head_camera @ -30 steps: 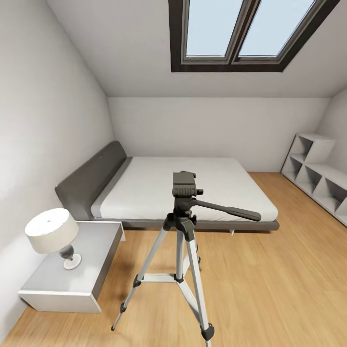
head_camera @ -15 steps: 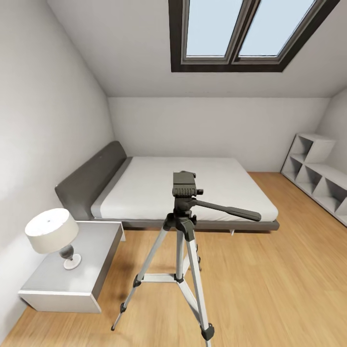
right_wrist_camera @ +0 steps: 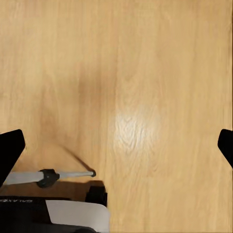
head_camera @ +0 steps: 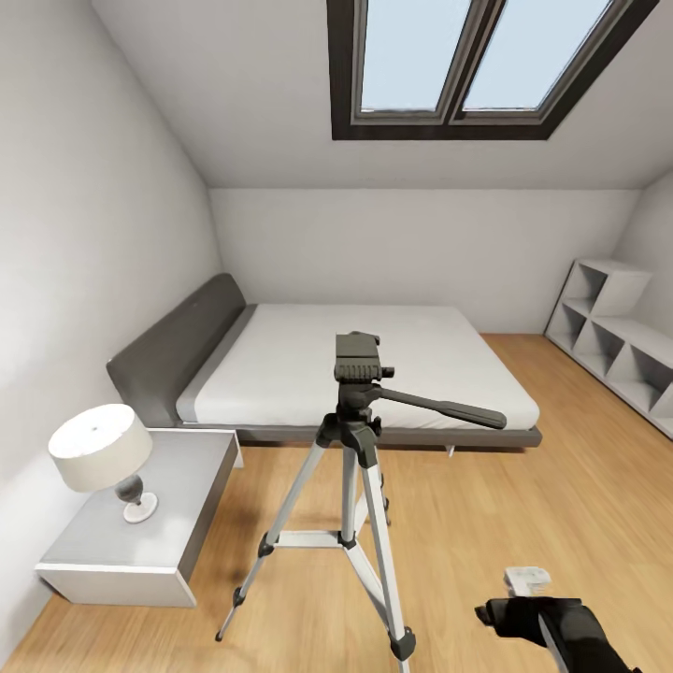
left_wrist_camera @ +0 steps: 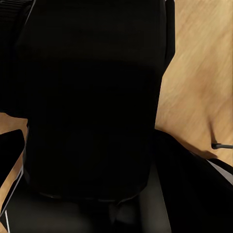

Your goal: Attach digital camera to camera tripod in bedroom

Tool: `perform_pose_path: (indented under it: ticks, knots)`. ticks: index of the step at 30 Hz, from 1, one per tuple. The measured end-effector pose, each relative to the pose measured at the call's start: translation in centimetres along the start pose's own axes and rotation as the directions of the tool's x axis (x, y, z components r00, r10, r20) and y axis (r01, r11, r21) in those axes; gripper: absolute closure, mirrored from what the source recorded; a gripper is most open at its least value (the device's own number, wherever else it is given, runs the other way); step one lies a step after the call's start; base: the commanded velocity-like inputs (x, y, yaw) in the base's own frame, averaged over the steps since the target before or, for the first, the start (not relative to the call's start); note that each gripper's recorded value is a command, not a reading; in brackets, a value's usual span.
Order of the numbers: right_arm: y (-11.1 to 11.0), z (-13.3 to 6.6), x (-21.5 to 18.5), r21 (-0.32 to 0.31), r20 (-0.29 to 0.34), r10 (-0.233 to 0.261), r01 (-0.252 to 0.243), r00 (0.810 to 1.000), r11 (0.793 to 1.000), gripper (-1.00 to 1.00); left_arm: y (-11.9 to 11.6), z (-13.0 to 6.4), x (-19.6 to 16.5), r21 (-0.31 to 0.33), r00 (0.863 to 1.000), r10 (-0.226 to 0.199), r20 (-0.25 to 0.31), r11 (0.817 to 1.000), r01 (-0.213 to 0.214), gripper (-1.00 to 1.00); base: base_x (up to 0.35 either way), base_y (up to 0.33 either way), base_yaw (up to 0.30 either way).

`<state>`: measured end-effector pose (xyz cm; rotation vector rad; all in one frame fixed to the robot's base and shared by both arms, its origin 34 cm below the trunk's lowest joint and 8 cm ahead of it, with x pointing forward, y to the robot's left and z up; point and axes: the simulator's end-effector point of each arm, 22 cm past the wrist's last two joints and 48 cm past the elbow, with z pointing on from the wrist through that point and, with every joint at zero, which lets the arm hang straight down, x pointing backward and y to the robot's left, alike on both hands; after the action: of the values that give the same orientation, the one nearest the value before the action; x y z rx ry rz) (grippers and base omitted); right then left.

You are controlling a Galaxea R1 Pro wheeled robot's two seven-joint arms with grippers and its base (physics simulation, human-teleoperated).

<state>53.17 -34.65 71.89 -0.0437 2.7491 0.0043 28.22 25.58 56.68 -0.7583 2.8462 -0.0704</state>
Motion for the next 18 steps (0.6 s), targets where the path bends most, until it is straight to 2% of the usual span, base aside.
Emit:
perform_pose_path:
  ticks: [3,5,6,12,18]
  knots:
    - [1.0,-3.6,-5.1,-0.041,0.066,0.015,-0.012,0.998,0.999,-1.00,0.0,0.0,0.0,0.000,1.000,0.001,0.000,1.000,-0.001,1.00,0.000,0.000,0.000]
    - [1.7,-4.8,-6.5,-0.072,0.088,0.021,-0.015,0.996,0.997,-1.00,0.0,0.0,0.0,0.000,1.000,0.001,0.000,1.000,-0.001,1.00,0.000,0.000,0.000]
    - [2.4,-5.8,-7.5,-0.106,0.105,0.027,-0.016,0.994,0.994,-1.00,0.0,0.0,0.0,0.000,1.000,0.000,0.000,1.000,0.000,1.00,0.000,0.000,0.000]
    - [5.1,-8.0,-9.8,-0.218,0.147,0.034,-0.001,0.988,0.976,-1.00,0.0,0.0,0.0,0.000,1.000,-0.001,0.000,1.000,0.001,1.00,0.000,0.000,0.000]
    - [7.7,-8.5,-10.2,-0.276,0.158,0.007,0.037,0.987,0.961,-1.00,-0.1,0.0,0.0,0.001,1.000,-0.002,0.001,1.000,0.002,1.00,0.000,0.000,0.000]
